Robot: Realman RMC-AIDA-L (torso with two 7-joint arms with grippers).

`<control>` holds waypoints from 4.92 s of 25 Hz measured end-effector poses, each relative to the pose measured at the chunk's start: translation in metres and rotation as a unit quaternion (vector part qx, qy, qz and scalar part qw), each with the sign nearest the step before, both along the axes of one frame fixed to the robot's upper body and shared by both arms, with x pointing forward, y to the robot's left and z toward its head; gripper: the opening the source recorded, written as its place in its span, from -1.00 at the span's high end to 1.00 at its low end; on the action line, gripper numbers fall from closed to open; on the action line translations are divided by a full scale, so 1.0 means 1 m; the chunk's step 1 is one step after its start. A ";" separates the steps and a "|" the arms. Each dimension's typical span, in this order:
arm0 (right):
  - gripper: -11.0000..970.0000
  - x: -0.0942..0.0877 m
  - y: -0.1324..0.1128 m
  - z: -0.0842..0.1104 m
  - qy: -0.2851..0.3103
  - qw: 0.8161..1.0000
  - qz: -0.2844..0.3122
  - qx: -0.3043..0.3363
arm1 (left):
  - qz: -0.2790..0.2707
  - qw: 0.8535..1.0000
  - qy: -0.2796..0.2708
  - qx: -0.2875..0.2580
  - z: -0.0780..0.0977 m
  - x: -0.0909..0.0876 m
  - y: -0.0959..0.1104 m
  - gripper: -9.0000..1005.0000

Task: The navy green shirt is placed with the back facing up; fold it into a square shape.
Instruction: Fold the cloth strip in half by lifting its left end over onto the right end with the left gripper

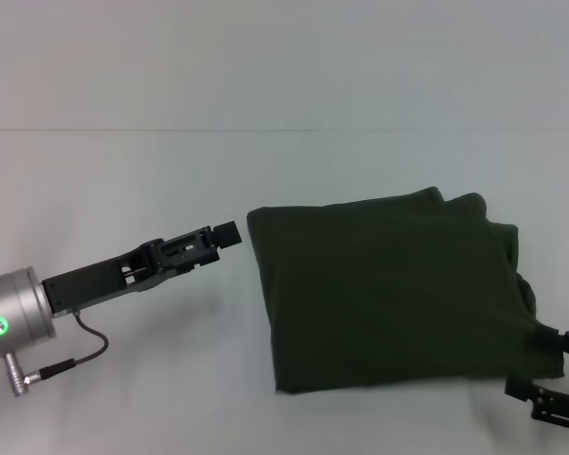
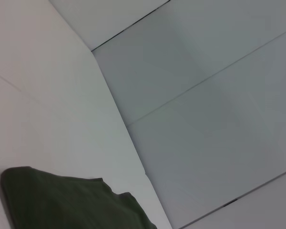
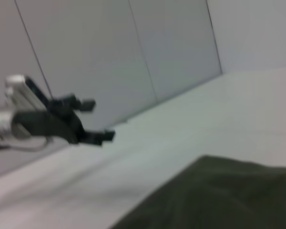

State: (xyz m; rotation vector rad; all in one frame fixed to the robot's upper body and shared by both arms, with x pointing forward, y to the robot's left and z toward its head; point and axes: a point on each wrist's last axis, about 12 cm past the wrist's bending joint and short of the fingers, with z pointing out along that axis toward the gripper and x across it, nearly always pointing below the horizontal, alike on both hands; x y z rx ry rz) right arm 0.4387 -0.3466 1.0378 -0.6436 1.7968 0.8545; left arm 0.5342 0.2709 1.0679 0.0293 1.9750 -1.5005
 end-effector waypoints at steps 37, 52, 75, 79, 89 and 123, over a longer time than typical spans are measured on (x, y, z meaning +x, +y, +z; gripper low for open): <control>-0.92 -0.032 0.009 -0.016 -0.041 0.999 0.026 -0.015 | 0.080 0.978 0.094 0.166 -0.023 0.065 -0.075 -0.76; -0.92 -0.030 0.010 -0.016 -0.039 0.999 0.030 -0.013 | 0.061 0.975 0.093 0.192 -0.026 0.069 -0.102 -0.70; -0.92 -0.026 0.012 -0.015 -0.041 0.999 0.033 -0.010 | 0.051 0.980 0.022 0.193 -0.026 0.067 -0.107 0.05; -0.92 -0.025 0.015 -0.014 -0.041 0.999 0.035 -0.006 | 0.052 0.980 0.022 0.193 -0.027 0.066 -0.107 0.39; -0.92 -0.019 0.020 -0.014 -0.044 0.998 0.042 0.003 | 0.063 0.976 -0.001 0.209 -0.022 0.073 -0.097 0.82; -0.92 0.002 0.035 -0.009 -0.065 0.996 0.058 0.011 | 0.039 0.969 -0.165 0.183 0.007 0.030 -0.002 -0.06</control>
